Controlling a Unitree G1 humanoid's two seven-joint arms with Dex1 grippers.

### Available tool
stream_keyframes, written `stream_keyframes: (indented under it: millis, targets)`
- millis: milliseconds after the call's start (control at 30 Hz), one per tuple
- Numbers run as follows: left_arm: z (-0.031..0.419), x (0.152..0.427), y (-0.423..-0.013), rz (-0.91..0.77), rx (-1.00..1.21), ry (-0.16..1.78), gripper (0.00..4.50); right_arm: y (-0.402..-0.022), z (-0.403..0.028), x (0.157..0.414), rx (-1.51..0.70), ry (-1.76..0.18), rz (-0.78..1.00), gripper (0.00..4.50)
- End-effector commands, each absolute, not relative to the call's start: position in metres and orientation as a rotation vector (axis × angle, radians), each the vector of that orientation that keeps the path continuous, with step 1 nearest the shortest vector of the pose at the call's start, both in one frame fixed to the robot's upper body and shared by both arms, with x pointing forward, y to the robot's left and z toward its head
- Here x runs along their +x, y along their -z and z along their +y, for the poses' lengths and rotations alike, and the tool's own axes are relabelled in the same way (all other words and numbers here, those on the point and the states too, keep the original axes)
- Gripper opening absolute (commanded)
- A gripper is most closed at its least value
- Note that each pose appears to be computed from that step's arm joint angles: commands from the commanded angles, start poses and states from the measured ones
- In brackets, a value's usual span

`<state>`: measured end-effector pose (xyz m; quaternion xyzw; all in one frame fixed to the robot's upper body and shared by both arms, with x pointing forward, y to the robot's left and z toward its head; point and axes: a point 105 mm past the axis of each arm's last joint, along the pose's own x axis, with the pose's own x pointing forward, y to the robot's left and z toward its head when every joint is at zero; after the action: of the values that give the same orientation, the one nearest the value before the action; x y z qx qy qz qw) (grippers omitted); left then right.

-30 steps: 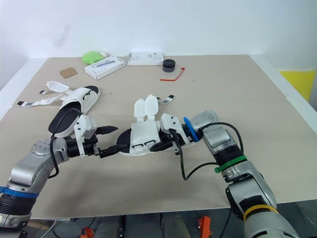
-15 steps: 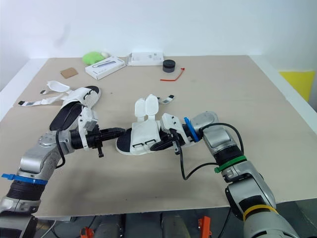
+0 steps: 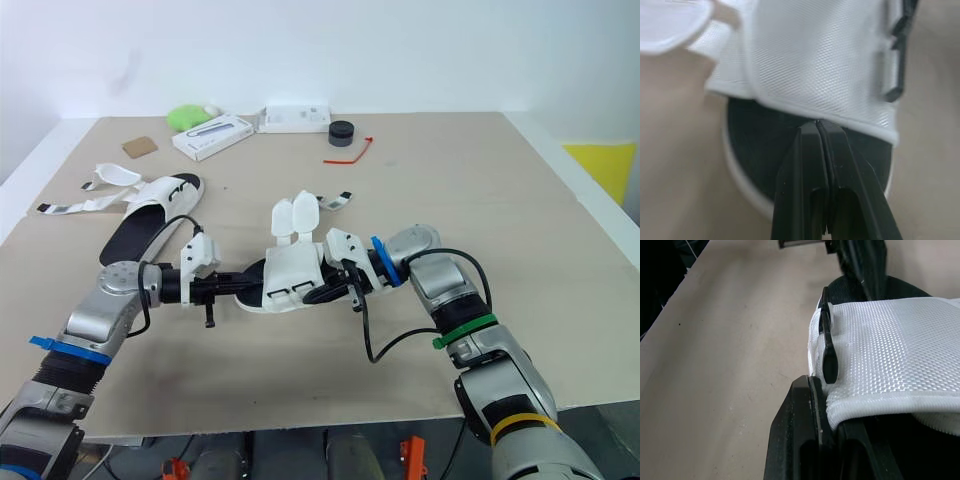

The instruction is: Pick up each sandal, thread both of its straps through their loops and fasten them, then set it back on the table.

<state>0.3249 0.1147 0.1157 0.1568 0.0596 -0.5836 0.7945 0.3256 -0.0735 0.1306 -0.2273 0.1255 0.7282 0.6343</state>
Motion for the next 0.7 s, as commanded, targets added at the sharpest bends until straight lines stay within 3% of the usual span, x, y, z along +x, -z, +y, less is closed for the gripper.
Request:
stream_keyframes:
  millis: [33, 400, 700]
  targets:
    - [0.108, 0.323, -0.1, 0.182, 0.351, 1.302, 0.04, -0.129, -0.075, 0.328, -0.531, -1.632, 0.295, 0.0]
    - [0.103, 0.334, -0.072, 0.235, 0.28, 1.258, 0.04, -0.131, -0.074, 0.327, -0.524, -1.619, 0.285, 0.0]
    - [0.127, 0.316, -0.021, 0.429, 0.368, 1.277, 0.04, -0.134, -0.076, 0.326, -0.536, -1.623, 0.301, 0.0]
